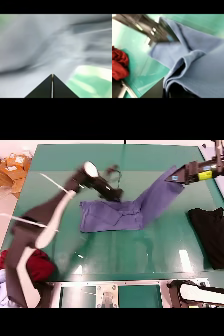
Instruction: Fold the shirts.
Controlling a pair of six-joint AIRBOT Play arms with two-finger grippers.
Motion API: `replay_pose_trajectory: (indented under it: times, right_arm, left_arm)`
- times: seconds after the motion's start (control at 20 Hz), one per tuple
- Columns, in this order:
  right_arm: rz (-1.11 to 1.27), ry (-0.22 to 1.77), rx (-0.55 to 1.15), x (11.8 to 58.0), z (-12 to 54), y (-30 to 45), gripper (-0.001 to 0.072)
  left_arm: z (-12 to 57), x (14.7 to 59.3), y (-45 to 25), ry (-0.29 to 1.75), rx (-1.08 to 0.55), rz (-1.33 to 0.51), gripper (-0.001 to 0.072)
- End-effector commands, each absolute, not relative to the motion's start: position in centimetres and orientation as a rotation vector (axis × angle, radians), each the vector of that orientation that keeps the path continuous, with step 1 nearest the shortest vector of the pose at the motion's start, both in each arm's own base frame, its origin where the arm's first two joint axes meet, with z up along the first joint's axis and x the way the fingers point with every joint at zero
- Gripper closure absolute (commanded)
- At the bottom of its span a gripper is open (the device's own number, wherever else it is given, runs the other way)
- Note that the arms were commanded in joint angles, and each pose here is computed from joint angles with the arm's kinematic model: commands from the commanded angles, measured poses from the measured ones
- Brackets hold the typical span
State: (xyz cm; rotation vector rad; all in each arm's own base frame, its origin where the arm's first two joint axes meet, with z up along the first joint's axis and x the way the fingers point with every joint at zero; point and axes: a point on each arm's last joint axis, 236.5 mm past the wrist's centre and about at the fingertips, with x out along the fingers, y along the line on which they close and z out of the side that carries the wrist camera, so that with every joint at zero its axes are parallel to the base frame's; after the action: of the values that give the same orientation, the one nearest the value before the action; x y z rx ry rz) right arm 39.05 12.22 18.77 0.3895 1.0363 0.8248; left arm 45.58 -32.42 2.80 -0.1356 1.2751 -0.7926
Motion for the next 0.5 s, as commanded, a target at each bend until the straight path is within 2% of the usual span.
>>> replay_pose_trajectory:
  times: [0.0, 0.15, 0.3, 0.35, 0.4, 0.45]
  right_arm:
    - [0.883, 0.971, 0.393, 40.1, 19.8, 19.6, 0.0692]
    - [0.963, 0.955, 0.39, 40.4, 17.7, 29.2, 0.0692]
    - [1.007, 1.029, 0.375, 39.5, 9.9, 39.6, 0.0691]
    - [1.003, 1.047, 0.387, 39.1, 6.8, 42.9, 0.0667]
    - [0.988, 1.055, 0.433, 38.7, 3.8, 46.4, 0.0594]
    - [0.963, 1.051, 0.448, 38.5, 1.1, 48.7, 0.0415]
  left_arm:
    - [8.5, 47.4, -18.9, 1.236, -0.013, -0.515, 0.0684]
    - [12.5, 47.7, -13.5, 1.164, -0.051, -0.438, 0.0684]
    - [13.5, 47.6, -10.3, 1.146, -0.029, -0.418, 0.0684]
    - [13.4, 47.6, -9.4, 1.15, -0.026, -0.411, 0.0684]
    - [13.3, 47.6, -8.7, 1.156, -0.034, -0.399, 0.0684]
    - [13.3, 47.6, -8.1, 1.16, -0.04, -0.39, 0.0684]
